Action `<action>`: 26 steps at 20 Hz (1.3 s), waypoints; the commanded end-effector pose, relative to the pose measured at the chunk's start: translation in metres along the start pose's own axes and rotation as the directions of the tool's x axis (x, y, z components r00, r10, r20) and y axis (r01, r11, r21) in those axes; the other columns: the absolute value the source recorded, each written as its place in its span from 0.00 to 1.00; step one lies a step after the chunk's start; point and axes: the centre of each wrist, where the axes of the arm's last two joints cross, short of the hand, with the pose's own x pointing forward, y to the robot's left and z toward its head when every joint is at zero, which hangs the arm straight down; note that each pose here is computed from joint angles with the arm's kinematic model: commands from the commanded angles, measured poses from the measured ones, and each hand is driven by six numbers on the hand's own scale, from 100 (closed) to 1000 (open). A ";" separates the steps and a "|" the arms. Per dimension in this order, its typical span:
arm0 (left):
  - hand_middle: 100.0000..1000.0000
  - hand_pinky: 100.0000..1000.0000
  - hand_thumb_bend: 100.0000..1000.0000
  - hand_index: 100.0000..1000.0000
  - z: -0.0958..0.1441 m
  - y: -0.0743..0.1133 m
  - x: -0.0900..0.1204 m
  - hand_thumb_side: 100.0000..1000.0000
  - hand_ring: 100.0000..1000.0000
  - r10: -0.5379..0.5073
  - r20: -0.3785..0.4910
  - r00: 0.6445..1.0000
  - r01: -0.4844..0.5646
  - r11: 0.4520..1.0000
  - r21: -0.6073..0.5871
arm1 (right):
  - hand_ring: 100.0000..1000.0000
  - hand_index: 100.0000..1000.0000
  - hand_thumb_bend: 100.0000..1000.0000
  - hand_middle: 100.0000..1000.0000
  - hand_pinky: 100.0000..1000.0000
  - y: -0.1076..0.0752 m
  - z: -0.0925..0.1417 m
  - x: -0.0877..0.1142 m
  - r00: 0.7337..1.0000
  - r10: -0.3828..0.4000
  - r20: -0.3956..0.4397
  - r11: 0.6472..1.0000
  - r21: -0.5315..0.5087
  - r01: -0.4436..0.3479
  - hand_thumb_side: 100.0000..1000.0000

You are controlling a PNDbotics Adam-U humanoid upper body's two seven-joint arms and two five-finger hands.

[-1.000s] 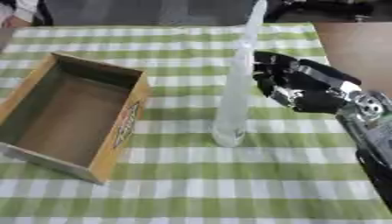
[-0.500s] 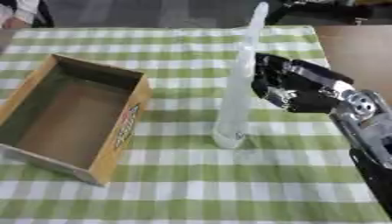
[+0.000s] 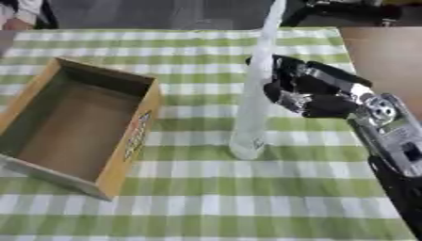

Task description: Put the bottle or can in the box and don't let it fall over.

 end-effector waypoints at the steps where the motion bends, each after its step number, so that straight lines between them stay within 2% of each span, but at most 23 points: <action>1: 0.96 1.00 0.00 0.83 -0.003 0.003 0.006 0.85 0.76 -0.015 0.020 1.000 0.015 1.000 -0.013 | 1.00 1.00 0.00 1.00 0.97 -0.006 -0.001 0.006 1.000 0.030 -0.003 0.999 -0.015 -0.030 0.48; 11: 0.96 1.00 0.00 0.83 -0.003 0.002 0.007 0.84 0.76 -0.014 0.024 1.000 0.015 1.000 -0.017 | 1.00 1.00 0.00 1.00 0.96 -0.002 0.008 0.008 0.997 0.070 -0.030 0.995 -0.067 -0.072 0.48; 26: 0.96 1.00 0.00 0.83 -0.003 0.002 0.006 0.85 0.76 -0.014 0.020 1.000 0.014 1.000 -0.019 | 1.00 1.00 0.00 1.00 0.96 -0.006 0.000 0.010 0.997 0.073 -0.024 0.996 -0.049 -0.074 0.48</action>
